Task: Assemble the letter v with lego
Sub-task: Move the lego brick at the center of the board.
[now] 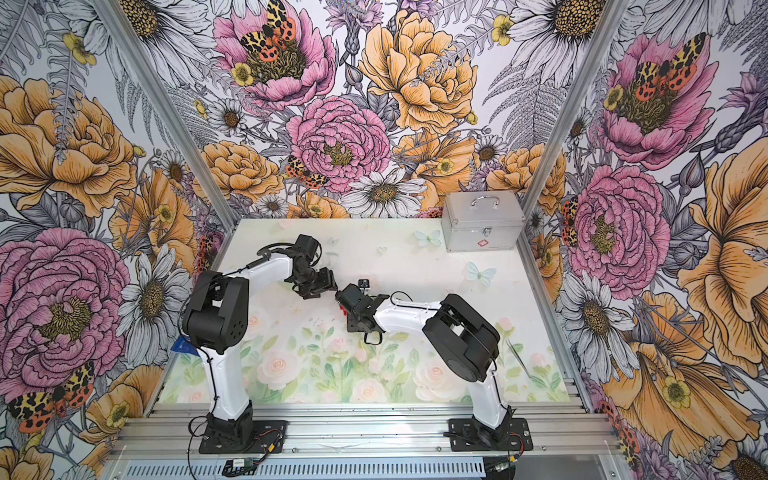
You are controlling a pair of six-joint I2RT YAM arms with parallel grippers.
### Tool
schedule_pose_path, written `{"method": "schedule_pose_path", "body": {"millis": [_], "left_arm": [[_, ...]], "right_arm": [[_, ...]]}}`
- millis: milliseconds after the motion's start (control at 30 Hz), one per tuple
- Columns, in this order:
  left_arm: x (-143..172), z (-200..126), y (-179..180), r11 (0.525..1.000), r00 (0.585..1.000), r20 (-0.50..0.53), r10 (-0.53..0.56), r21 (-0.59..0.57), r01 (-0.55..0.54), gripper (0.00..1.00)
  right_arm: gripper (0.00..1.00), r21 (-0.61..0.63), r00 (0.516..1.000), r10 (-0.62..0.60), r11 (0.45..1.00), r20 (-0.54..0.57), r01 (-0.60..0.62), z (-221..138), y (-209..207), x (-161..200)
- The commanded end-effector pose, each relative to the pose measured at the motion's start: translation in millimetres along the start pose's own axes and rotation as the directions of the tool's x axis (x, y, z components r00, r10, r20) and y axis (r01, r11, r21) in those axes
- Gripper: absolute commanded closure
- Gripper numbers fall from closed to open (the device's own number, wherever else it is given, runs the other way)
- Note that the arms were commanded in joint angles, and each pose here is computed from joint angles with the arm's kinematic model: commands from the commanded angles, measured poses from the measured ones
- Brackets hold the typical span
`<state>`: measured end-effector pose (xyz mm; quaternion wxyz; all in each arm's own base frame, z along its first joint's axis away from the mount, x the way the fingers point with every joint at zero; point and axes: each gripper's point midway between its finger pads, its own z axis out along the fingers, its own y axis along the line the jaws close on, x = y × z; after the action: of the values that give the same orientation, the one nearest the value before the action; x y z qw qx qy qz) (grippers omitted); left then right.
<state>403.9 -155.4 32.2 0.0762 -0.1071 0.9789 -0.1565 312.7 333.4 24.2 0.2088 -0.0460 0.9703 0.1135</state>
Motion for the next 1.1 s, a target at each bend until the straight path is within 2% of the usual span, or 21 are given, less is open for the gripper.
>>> {"method": "schedule_pose_path", "body": {"millis": [0, 267, 400, 533, 600, 667, 700, 733, 767, 800, 867, 933, 1000, 1067], "left_arm": [[-9.3, -19.5, 3.1, 1.000, 0.999, 0.049, 0.015, 0.005, -0.015, 0.32], [-17.0, -32.8, 5.8, 1.000, 0.997, 0.076, 0.000, 0.019, -0.002, 0.30], [-19.8, -42.1, 4.9, 1.000, 0.994, 0.105, 0.027, 0.004, -0.027, 0.29], [-34.4, -61.4, 4.9, 0.996, 0.983, 0.161, 0.091, -0.014, -0.090, 0.24], [-46.4, -75.9, -2.0, 0.981, 0.959, 0.206, 0.194, -0.023, -0.193, 0.24], [-58.0, -91.1, -8.5, 0.930, 0.895, 0.255, 0.367, -0.120, -0.347, 0.22], [-60.7, -93.9, -11.1, 0.889, 0.853, 0.255, 0.456, -0.167, -0.426, 0.19], [-59.6, -94.0, -16.0, 0.831, 0.797, 0.237, 0.556, -0.191, -0.523, 0.09], [-56.1, -91.5, -19.8, 0.768, 0.738, 0.213, 0.640, -0.206, -0.607, 0.04], [-53.7, -89.4, -21.2, 0.709, 0.683, 0.193, 0.705, -0.220, -0.670, 0.01], [-37.1, -80.4, -23.7, 0.547, 0.528, 0.140, 0.837, -0.208, -0.811, 0.01], [-25.7, -88.5, -30.9, 0.406, 0.378, 0.154, 0.913, -0.228, -0.885, 0.01], [-9.2, -91.3, -41.7, 0.284, 0.248, 0.197, 0.949, -0.183, -0.941, 0.01], [0.4, -95.1, -50.3, 0.198, 0.152, 0.242, 0.958, -0.180, -0.964, 0.01]], "right_arm": [[0.45, 0.000, 0.999, -0.042, 0.999, -0.007, 0.042, 7.3, -0.9, -4.4], [0.46, -0.023, 0.998, -0.061, 0.998, -0.020, 0.060, 12.1, 2.4, -9.2], [0.46, -0.026, 0.998, -0.063, 0.998, -0.020, 0.062, 10.8, 0.7, -10.8], [0.45, -0.051, 0.996, -0.085, 0.995, -0.012, 0.085, 0.0, 2.0, -14.0], [0.45, -0.072, 0.996, -0.086, 0.994, -0.007, 0.086, -9.3, 2.1, -15.8], [0.45, -0.101, 0.996, -0.085, 0.991, -0.001, 0.085, -22.1, 2.4, -17.1], [0.44, -0.113, 0.998, -0.069, 0.991, -0.001, 0.068, -27.3, 0.8, -17.8], [0.44, -0.137, 1.000, -0.030, 0.990, -0.005, 0.029, -35.1, 0.3, -19.0], [0.44, -0.156, 1.000, 0.001, 0.988, -0.013, -0.003, -41.6, 0.0, -17.9], [0.44, -0.167, 1.000, 0.015, 0.986, -0.014, -0.017, -48.3, -0.6, -16.3], [0.42, -0.154, 0.998, 0.067, 0.986, 0.014, -0.064, -61.1, -19.1, -21.9], [0.41, -0.149, 0.995, 0.094, 0.985, 0.027, -0.089, -71.2, -32.1, -20.2], [0.41, -0.135, 0.992, 0.116, 0.985, 0.041, -0.110, -78.2, -48.2, -17.6], [0.40, -0.123, 0.989, 0.136, 0.984, 0.050, -0.129, -83.7, -64.4, -14.9]]}}
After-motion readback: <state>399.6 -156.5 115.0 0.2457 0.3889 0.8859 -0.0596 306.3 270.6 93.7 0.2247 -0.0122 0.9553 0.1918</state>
